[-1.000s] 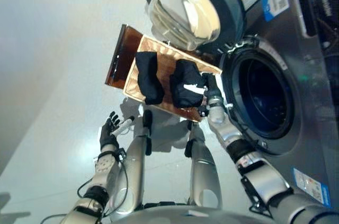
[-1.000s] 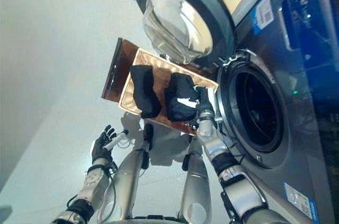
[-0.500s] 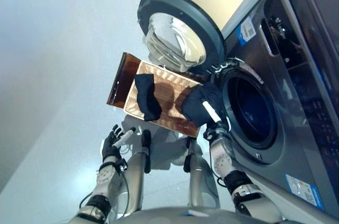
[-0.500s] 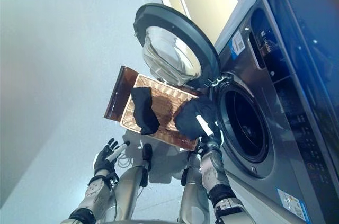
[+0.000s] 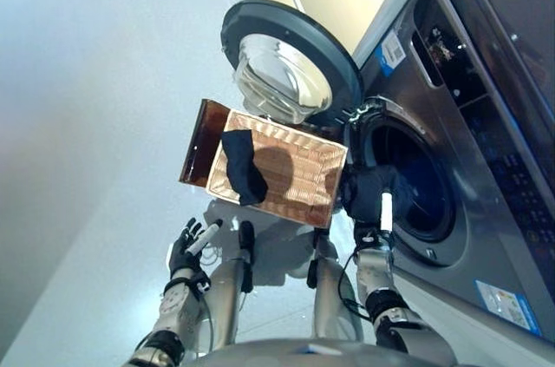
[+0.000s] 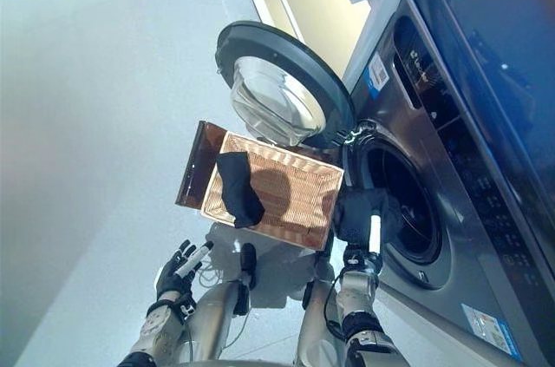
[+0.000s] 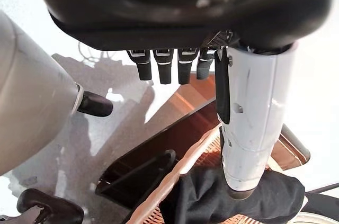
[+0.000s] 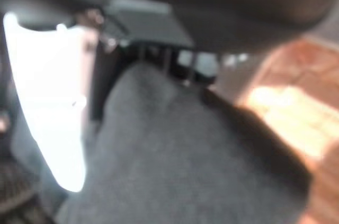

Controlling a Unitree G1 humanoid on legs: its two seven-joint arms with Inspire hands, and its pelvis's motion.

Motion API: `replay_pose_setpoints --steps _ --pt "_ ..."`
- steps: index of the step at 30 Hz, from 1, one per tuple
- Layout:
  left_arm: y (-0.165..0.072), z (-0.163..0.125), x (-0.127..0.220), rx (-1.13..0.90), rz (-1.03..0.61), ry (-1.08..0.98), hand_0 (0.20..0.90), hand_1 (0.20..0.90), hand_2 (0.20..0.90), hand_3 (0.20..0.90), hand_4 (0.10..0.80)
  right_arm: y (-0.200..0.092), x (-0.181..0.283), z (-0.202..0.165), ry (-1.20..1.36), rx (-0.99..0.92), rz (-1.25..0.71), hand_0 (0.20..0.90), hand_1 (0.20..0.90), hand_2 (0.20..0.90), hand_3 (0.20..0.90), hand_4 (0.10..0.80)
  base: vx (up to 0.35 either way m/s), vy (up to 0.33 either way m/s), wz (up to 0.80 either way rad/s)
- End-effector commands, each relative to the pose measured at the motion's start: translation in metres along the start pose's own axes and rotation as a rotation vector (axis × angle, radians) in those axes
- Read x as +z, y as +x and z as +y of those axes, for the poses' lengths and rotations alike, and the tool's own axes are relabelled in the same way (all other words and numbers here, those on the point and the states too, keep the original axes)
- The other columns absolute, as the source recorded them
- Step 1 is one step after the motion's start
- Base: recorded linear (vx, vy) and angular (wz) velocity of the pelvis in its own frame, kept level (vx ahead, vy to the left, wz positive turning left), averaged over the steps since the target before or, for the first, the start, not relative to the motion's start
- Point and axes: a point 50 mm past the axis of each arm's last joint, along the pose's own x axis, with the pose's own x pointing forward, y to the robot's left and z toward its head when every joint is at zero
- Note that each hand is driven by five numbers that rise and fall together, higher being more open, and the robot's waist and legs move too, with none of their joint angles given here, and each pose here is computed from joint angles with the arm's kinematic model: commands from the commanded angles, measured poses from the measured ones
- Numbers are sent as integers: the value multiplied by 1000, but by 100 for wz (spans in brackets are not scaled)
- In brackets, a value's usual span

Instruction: Pick up the clothes and place them into the washing machine

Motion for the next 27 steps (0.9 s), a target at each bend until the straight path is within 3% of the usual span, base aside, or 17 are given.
replay_pose_setpoints --steps 1,10,18,27 --pt "-2 -6 -7 8 -2 -49 900 900 900 900 800 10 31 37 126 118 -169 200 200 200 200 300 9 11 -8" --pt "-5 -14 -10 -33 -4 -37 900 900 900 900 800 23 70 48 199 42 -311 200 200 200 200 300 11 4 -5" --pt "-7 -15 -13 -78 6 16 900 900 900 900 800 32 135 108 278 105 -463 200 200 200 200 300 0 0 0" --pt "-9 -18 -11 -124 -3 65 900 900 900 900 800 17 210 175 280 141 -617 200 200 200 200 300 -2 -6 -1"
